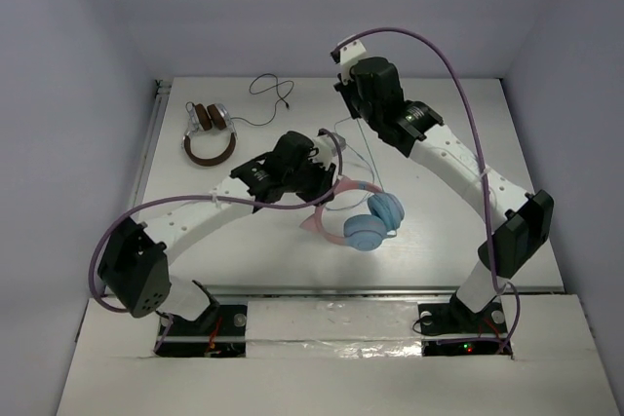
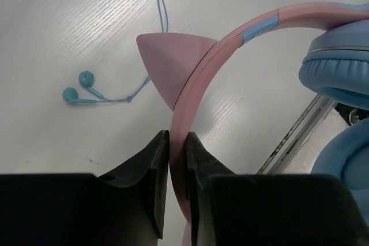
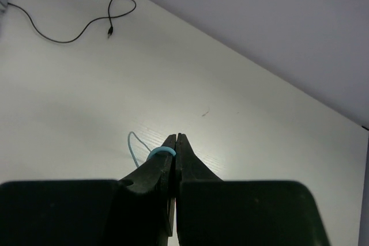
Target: Wrap the headphones
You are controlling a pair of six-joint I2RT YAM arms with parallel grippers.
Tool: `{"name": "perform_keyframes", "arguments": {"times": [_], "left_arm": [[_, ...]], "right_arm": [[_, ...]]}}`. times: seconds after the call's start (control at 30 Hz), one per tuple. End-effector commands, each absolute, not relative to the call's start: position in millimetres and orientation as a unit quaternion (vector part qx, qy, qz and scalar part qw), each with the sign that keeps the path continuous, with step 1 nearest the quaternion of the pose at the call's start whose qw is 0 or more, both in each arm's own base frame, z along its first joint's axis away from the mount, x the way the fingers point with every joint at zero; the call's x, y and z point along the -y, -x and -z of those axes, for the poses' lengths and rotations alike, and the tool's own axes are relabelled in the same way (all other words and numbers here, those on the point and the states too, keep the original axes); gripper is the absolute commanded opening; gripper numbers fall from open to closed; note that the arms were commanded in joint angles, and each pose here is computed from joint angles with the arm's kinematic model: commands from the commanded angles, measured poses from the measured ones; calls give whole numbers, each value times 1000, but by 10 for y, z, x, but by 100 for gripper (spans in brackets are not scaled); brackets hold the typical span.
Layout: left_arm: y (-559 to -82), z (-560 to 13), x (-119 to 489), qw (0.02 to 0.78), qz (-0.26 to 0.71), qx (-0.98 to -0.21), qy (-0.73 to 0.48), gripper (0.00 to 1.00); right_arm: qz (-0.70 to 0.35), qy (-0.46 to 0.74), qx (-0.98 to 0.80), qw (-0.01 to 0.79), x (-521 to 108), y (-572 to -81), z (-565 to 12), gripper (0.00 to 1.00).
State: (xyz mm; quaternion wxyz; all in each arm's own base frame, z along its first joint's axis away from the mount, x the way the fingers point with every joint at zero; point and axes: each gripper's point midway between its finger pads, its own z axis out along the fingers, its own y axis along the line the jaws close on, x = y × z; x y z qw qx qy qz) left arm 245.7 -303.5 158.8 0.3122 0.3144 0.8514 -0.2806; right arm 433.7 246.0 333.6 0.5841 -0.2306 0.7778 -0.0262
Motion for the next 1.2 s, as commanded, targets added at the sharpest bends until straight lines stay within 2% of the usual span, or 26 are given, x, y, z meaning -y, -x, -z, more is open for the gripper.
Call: {"name": "perform_keyframes", "arguments": {"times": [0.0,0.23,0.47,0.87,1.07,1.17], "left_arm": [[-2288,-2166,3224,368,364,-789,-331,0],[-2227,-2579,3265,425,421,-741,-306,0],[-2260,-3088,3281,494,468,-683,-266,0],[-2250,-3615,2944,587,472,-628,-196,0],[-2279,-3781,2755,612,473,-618,-138,0],[-2282,-3848,2727,616,482,-611,-121,0]], "right_arm": [[-5,203,-771,603,-2437,-4410,-3429,0],[-34,200,-801,564,-2453,-4375,-2988,0],[-73,169,-815,549,-2402,-4188,-2812,0],[-125,54,-803,581,-1975,-4008,-2927,0],[-197,72,-775,596,-2088,-3855,-3000,0],[-253,105,-768,579,-2281,-3701,-2939,0]]}}
